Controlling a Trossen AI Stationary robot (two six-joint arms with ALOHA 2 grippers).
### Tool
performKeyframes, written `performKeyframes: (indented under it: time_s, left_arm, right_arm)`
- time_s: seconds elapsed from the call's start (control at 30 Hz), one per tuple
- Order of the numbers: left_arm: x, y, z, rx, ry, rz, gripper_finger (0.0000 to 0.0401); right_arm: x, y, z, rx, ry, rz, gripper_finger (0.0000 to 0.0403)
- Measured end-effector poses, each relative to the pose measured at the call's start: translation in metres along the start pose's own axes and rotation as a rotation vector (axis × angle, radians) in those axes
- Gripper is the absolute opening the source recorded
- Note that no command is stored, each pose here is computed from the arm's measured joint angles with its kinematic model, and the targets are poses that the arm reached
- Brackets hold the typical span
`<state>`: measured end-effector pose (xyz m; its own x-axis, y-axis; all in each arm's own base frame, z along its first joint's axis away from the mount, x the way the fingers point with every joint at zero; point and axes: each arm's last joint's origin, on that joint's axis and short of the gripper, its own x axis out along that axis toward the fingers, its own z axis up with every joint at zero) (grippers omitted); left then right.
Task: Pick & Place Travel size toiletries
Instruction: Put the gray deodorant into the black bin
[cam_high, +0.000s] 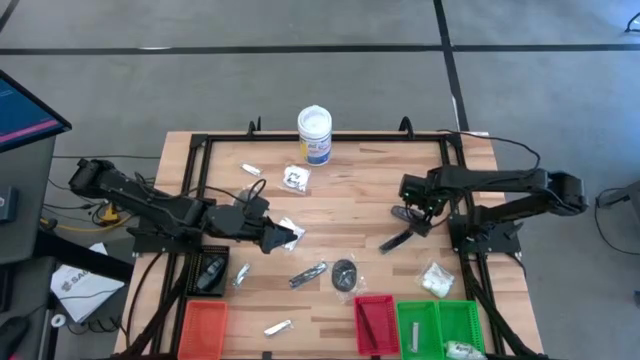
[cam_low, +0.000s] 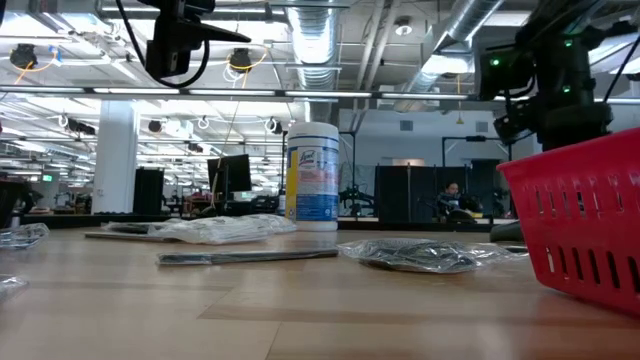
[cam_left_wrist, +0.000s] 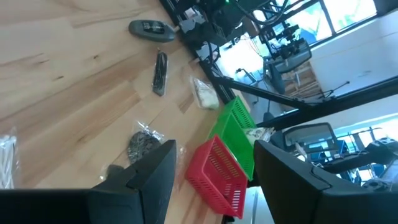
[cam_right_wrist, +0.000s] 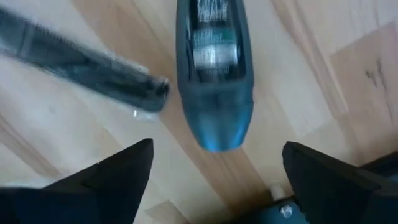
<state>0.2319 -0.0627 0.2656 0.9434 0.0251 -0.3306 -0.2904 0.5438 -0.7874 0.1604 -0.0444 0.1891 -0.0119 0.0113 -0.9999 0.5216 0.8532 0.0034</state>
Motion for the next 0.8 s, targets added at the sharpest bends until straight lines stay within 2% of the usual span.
performKeyframes:
  time_s: [0.13,0.4,0.57,0.8]
  left_arm:
    - [0.0,0.001,0.002,0.014,-0.007,0.002,0.0209]
    - [0.001,0.001,0.005,0.032,-0.015,-0.002,0.0209]
    - [0.001,0.001,0.005,0.031,-0.018,-0.009,0.0209]
    - [0.001,0.0,0.005,0.03,-0.019,-0.011,0.0209]
  right_arm:
    - [0.004,-0.002,0.006,0.018,0.013,-0.007,0.0348]
    - [0.028,-0.006,0.017,0.059,0.169,-0.037,0.033]
    - [0.042,-0.004,0.024,0.053,0.242,-0.016,0.032]
    - [0.049,0.007,0.047,0.003,0.209,-0.004,0.0308]
